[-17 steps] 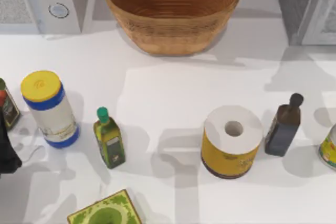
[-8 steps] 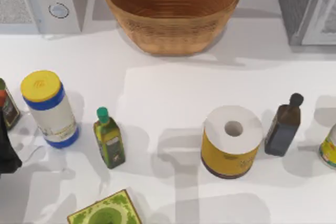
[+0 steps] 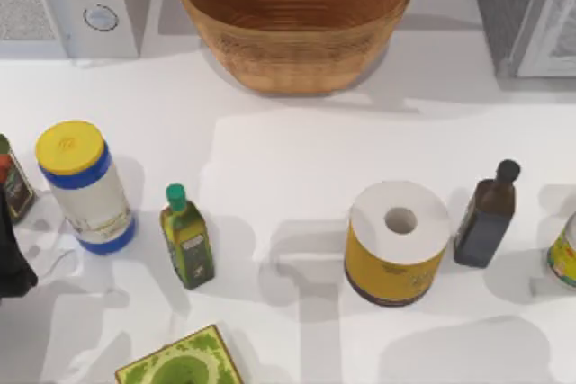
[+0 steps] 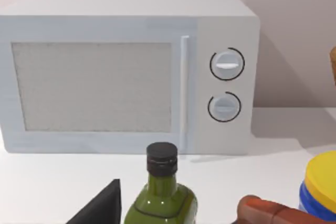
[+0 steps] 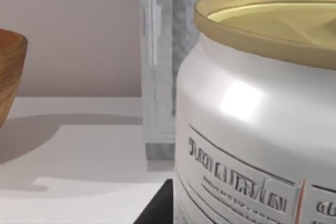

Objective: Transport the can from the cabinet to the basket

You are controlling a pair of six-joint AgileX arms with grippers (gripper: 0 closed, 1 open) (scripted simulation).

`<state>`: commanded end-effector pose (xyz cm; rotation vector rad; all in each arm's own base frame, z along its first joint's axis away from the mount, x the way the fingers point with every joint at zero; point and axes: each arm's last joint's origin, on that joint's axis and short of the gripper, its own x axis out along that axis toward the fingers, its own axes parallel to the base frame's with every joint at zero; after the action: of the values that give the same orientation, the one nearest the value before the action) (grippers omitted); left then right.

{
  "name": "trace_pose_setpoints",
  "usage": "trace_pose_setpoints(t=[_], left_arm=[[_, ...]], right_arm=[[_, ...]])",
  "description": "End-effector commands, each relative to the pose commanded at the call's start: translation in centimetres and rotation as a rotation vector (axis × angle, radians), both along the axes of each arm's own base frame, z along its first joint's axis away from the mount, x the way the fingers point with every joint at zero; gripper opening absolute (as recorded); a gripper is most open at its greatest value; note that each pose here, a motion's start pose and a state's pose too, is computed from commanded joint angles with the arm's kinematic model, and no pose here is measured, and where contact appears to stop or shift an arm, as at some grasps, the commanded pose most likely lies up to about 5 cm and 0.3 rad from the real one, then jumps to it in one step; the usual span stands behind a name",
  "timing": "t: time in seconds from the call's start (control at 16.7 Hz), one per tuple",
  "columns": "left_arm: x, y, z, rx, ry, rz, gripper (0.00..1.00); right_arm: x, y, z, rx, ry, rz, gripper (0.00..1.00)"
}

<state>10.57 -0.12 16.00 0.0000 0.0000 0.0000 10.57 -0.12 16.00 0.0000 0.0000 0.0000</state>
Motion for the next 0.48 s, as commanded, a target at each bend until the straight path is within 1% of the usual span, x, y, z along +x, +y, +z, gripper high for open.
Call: trace_pose_setpoints(t=[0.3,0.36,0.48], left_arm=[[0.0,0.0,0.0,0.000,0.000,0.000,1.00],[0.0,0.0,0.0,0.000,0.000,0.000,1.00],[0.0,0.0,0.0,0.000,0.000,0.000,1.00]], right_arm=[[0.1,0.0,-0.3,0.002,0.016,0.002,0.00],[0.1,0.1,0.0,0.000,0.008,0.002,0.00],[0.1,0.2,1.8,-0.006,-0.033,-0.006,0.00]])
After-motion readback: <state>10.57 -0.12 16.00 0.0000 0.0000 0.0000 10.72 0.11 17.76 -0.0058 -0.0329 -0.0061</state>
